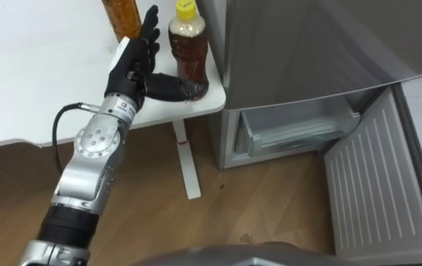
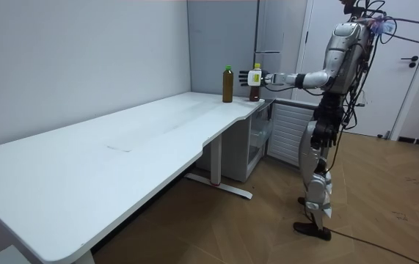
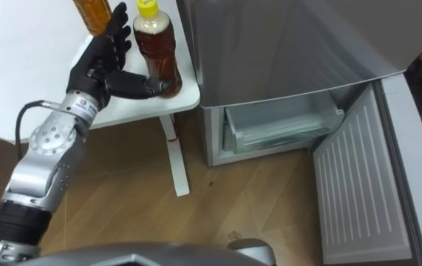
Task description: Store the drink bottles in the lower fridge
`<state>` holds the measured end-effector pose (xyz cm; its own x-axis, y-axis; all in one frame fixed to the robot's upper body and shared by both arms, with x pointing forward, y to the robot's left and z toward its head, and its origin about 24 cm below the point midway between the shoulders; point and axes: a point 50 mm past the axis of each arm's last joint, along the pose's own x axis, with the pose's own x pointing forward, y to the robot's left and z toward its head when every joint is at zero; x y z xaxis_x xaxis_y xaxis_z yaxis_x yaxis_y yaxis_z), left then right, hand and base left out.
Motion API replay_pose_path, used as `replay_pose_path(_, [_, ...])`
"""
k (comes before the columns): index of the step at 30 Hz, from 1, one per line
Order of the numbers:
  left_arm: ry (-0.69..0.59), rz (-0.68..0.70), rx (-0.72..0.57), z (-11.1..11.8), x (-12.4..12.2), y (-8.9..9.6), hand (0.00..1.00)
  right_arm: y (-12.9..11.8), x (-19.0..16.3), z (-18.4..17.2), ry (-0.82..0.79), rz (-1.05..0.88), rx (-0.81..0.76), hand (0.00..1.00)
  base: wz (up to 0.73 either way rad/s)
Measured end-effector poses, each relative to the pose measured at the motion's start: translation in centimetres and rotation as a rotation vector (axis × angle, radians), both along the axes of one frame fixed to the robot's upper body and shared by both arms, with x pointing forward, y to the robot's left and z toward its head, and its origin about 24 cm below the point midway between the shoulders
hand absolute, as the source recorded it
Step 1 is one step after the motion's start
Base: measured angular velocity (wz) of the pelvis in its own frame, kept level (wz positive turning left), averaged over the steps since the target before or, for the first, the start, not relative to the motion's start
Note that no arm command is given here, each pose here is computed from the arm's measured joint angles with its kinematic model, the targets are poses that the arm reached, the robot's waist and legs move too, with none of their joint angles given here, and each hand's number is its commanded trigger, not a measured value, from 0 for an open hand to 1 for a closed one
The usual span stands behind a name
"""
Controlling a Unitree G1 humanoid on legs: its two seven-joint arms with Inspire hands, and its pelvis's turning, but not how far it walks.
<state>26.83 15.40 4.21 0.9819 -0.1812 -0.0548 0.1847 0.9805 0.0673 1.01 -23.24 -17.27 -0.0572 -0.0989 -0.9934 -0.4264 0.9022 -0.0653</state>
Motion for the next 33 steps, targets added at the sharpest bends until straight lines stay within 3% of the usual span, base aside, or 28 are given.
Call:
replay_pose_path(10, [-0.056, -0.017, -0.005, 1.7, 1.3, -0.6, 0.0, 0.1, 0.4, 0.0, -0.015, 0.012, -0.005, 0.0, 0.0])
replay_pose_path(32, [0.044, 0.015, -0.05, 0.0, 1.6, -0.3, 0.0, 0.2, 0.5, 0.0, 0.0, 0.007, -0.012, 0.0, 0.0])
replay_pose_path(33, [0.053, 0.017, -0.048, -0.2, 1.7, -0.2, 0.15, 0.2, 0.5, 0.0, 0.001, 0.006, -0.01, 0.0, -0.03])
